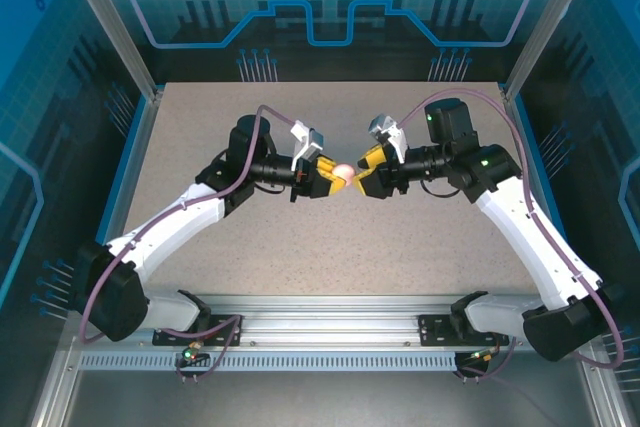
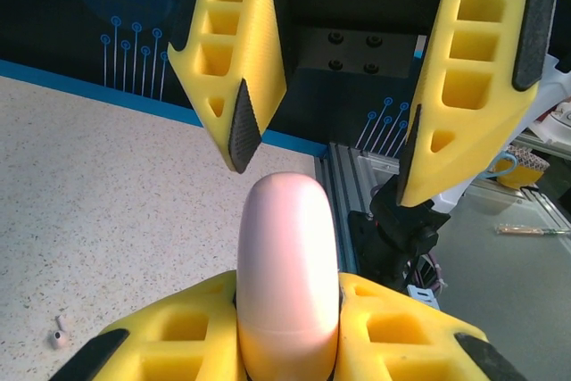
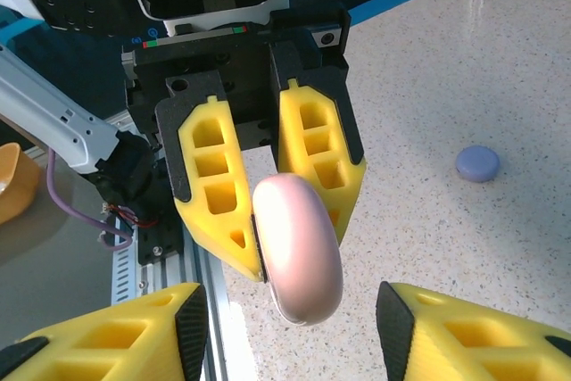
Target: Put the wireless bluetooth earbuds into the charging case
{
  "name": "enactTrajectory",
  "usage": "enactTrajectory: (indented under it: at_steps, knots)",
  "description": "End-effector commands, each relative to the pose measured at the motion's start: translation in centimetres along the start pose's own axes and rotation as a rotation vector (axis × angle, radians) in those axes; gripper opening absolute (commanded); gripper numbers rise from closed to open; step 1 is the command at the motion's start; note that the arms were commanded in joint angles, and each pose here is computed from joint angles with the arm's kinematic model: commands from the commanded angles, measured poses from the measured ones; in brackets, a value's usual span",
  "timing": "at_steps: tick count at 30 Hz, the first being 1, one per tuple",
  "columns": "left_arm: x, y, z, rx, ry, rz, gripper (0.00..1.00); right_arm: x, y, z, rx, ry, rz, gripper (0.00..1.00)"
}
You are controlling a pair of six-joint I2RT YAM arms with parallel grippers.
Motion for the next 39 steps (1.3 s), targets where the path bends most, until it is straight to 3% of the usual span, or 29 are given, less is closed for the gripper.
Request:
enactTrajectory:
  at_steps: [1, 14, 39]
  knots:
    - [0.2, -1.4, -0.8, -0.096, -0.029, 0.031, 0.0, 0.0, 0.4, -0.4, 0.036, 0.008, -0.006, 0.55]
    - [0.2, -2.3, -1.0, -0.115, -0.031, 0.056, 0.0, -1.5, 0.1, -0.6, 0.039, 0.064, -0.027, 0.55]
    - [0.2, -2.8, 0.1, -0.126, 0.01, 0.071, 0.0, -0.4, -1.5, -1.6, 0.035, 0.033, 0.142, 0.55]
Point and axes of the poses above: each hand's point on the last joint's axis, 136 mm out from that joint toward the fingers, its own x axis back along the fingers, its own y axis along the line the jaws close on, z = x × y, the point moved 3 cm from there along x, back along the fingers
